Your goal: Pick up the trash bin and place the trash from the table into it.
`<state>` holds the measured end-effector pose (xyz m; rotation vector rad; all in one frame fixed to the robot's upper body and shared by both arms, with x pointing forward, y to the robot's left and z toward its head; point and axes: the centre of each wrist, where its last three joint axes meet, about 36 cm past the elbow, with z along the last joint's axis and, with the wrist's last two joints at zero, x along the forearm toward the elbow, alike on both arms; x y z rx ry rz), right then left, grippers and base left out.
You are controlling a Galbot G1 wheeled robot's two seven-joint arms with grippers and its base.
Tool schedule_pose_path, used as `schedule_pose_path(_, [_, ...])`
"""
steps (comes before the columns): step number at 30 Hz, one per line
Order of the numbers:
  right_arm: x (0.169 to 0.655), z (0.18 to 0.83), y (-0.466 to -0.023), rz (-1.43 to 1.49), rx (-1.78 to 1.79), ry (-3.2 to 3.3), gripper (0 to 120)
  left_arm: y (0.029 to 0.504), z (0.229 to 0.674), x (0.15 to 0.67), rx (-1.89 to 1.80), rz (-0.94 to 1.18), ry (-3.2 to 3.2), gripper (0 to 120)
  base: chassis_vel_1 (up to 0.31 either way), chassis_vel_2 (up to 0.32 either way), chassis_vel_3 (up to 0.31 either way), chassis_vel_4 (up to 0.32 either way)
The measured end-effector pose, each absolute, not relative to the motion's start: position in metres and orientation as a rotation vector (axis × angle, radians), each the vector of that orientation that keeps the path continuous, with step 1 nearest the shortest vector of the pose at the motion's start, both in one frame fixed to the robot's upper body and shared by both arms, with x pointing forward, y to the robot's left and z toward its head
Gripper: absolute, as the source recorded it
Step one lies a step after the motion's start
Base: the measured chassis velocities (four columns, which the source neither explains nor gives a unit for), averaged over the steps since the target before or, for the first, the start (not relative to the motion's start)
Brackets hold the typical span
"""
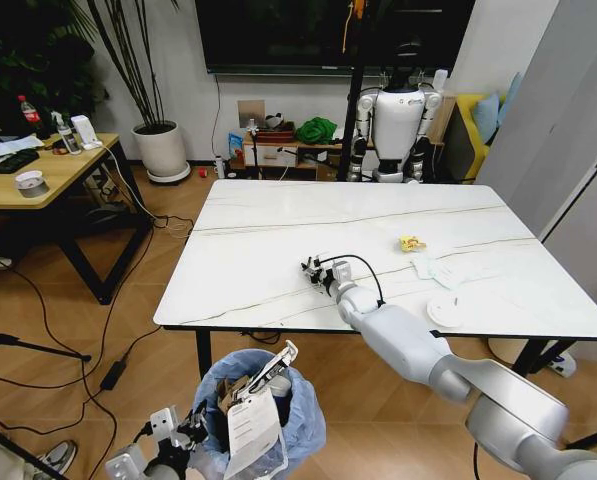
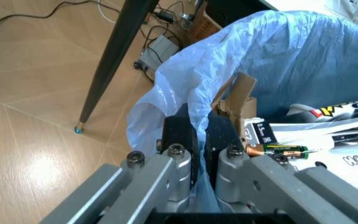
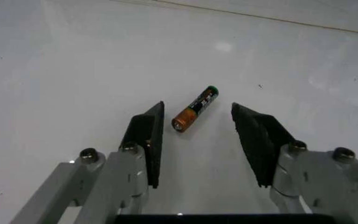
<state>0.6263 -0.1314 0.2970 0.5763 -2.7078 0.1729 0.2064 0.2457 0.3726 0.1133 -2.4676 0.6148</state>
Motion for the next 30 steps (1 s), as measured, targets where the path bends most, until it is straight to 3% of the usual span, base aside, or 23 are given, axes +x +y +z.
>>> schedule_pose_path(3, [0.624, 0.296, -0.132, 0.181, 0.584, -2.705, 33, 0.246, 0.372, 0.207, 0.114, 0.615, -2.468, 0, 0.000, 0.000, 0.000, 0.000])
schedule_pose_path(9, [0.616, 0.291, -0.132, 0.195, 0.604, -2.694, 7, 0.245, 0.370, 0.208, 0.115, 0.618, -2.467, 0, 0.000, 0.000, 0.000, 0.000])
schedule_pose_path(13, [0.615, 0.289, -0.133, 0.195, 0.603, -2.692, 0, 0.245, 0.370, 0.209, 0.114, 0.620, -2.467, 0, 0.000, 0.000, 0.000, 0.000])
schedule_pose_path(23, [0.621, 0.316, -0.155, 0.112, 0.619, -2.720, 0, 0.243, 0.371, 0.209, 0.103, 0.622, -2.467, 0, 0.000, 0.000, 0.000, 0.000])
schedule_pose_path(26, [0.616, 0.332, -0.175, 0.077, 0.654, -2.734, 0, 0.242, 0.372, 0.209, 0.098, 0.622, -2.468, 0, 0.000, 0.000, 0.000, 0.000])
schedule_pose_path(28, [0.593, 0.348, -0.221, 0.068, 0.707, -2.743, 0, 0.242, 0.373, 0.209, 0.092, 0.620, -2.471, 0, 0.000, 0.000, 0.000, 0.000])
schedule_pose_path(30, [0.574, 0.364, -0.233, 0.053, 0.790, -2.761, 0, 0.242, 0.374, 0.209, 0.083, 0.621, -2.471, 0, -0.027, -0.016, -0.008, -0.014])
